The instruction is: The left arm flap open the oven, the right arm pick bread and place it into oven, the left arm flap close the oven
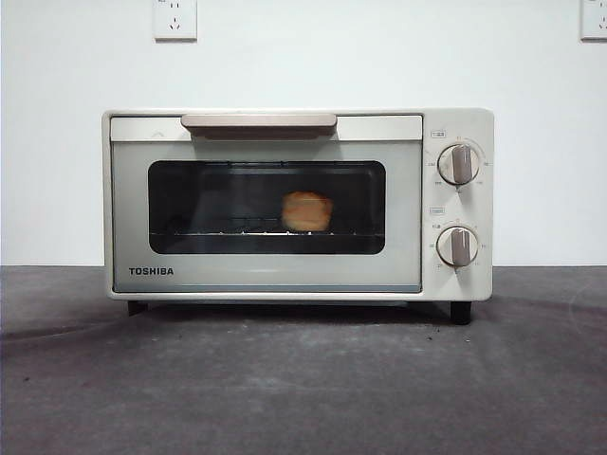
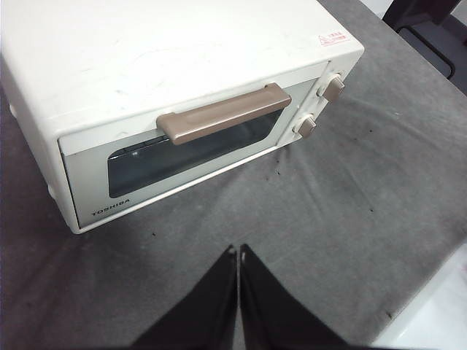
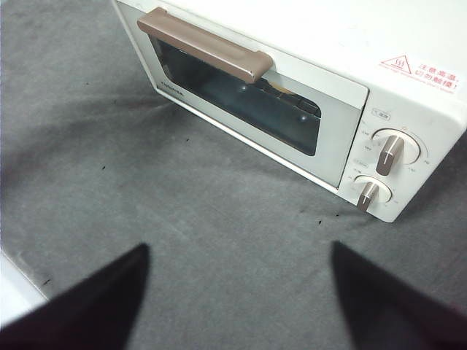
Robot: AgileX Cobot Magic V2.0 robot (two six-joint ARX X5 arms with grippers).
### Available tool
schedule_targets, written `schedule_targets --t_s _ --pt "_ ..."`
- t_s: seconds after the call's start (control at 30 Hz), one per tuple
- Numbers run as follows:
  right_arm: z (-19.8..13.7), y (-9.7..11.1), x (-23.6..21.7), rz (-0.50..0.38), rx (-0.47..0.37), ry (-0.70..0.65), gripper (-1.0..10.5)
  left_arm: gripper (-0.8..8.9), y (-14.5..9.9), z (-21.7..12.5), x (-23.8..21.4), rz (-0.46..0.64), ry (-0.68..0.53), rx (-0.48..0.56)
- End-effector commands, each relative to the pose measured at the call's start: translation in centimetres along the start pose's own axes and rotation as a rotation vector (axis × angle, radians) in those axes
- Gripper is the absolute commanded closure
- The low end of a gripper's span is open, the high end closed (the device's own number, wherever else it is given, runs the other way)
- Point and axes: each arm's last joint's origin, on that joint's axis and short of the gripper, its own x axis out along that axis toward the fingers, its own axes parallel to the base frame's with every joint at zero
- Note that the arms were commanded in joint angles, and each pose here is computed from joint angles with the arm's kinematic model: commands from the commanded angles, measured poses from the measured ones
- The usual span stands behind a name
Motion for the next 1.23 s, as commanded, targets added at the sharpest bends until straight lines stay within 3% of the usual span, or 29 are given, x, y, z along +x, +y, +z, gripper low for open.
schedule_targets --t_s 0.03,0.8,0.9,1.0,1.23 --pt "0.3 0.2 0.1 0.009 -0.014 -0.007 9.4 8.02 -0.1 0.5 -0.2 -0.001 -0.018 0.020" --pt "0.3 0.1 0.1 0.002 -0.016 -0.010 9.4 8.02 -0.1 0.5 -0.2 -0.001 -0.019 0.020" --pt "0.3 0.1 0.1 0.002 -0.016 -0.010 9.4 8.02 -0.4 0.4 -0.9 0.005 -0.048 0.067" --pt "0.3 0.1 0.1 0.002 -0.016 -0.010 9.4 8.02 -0.5 0.5 -2.1 0.078 -0.169 0.179" --pt "0.3 0.1 0.1 0.002 -0.016 -0.010 9.4 8.02 1.0 -1.6 -3.6 0.445 -0.693 0.308"
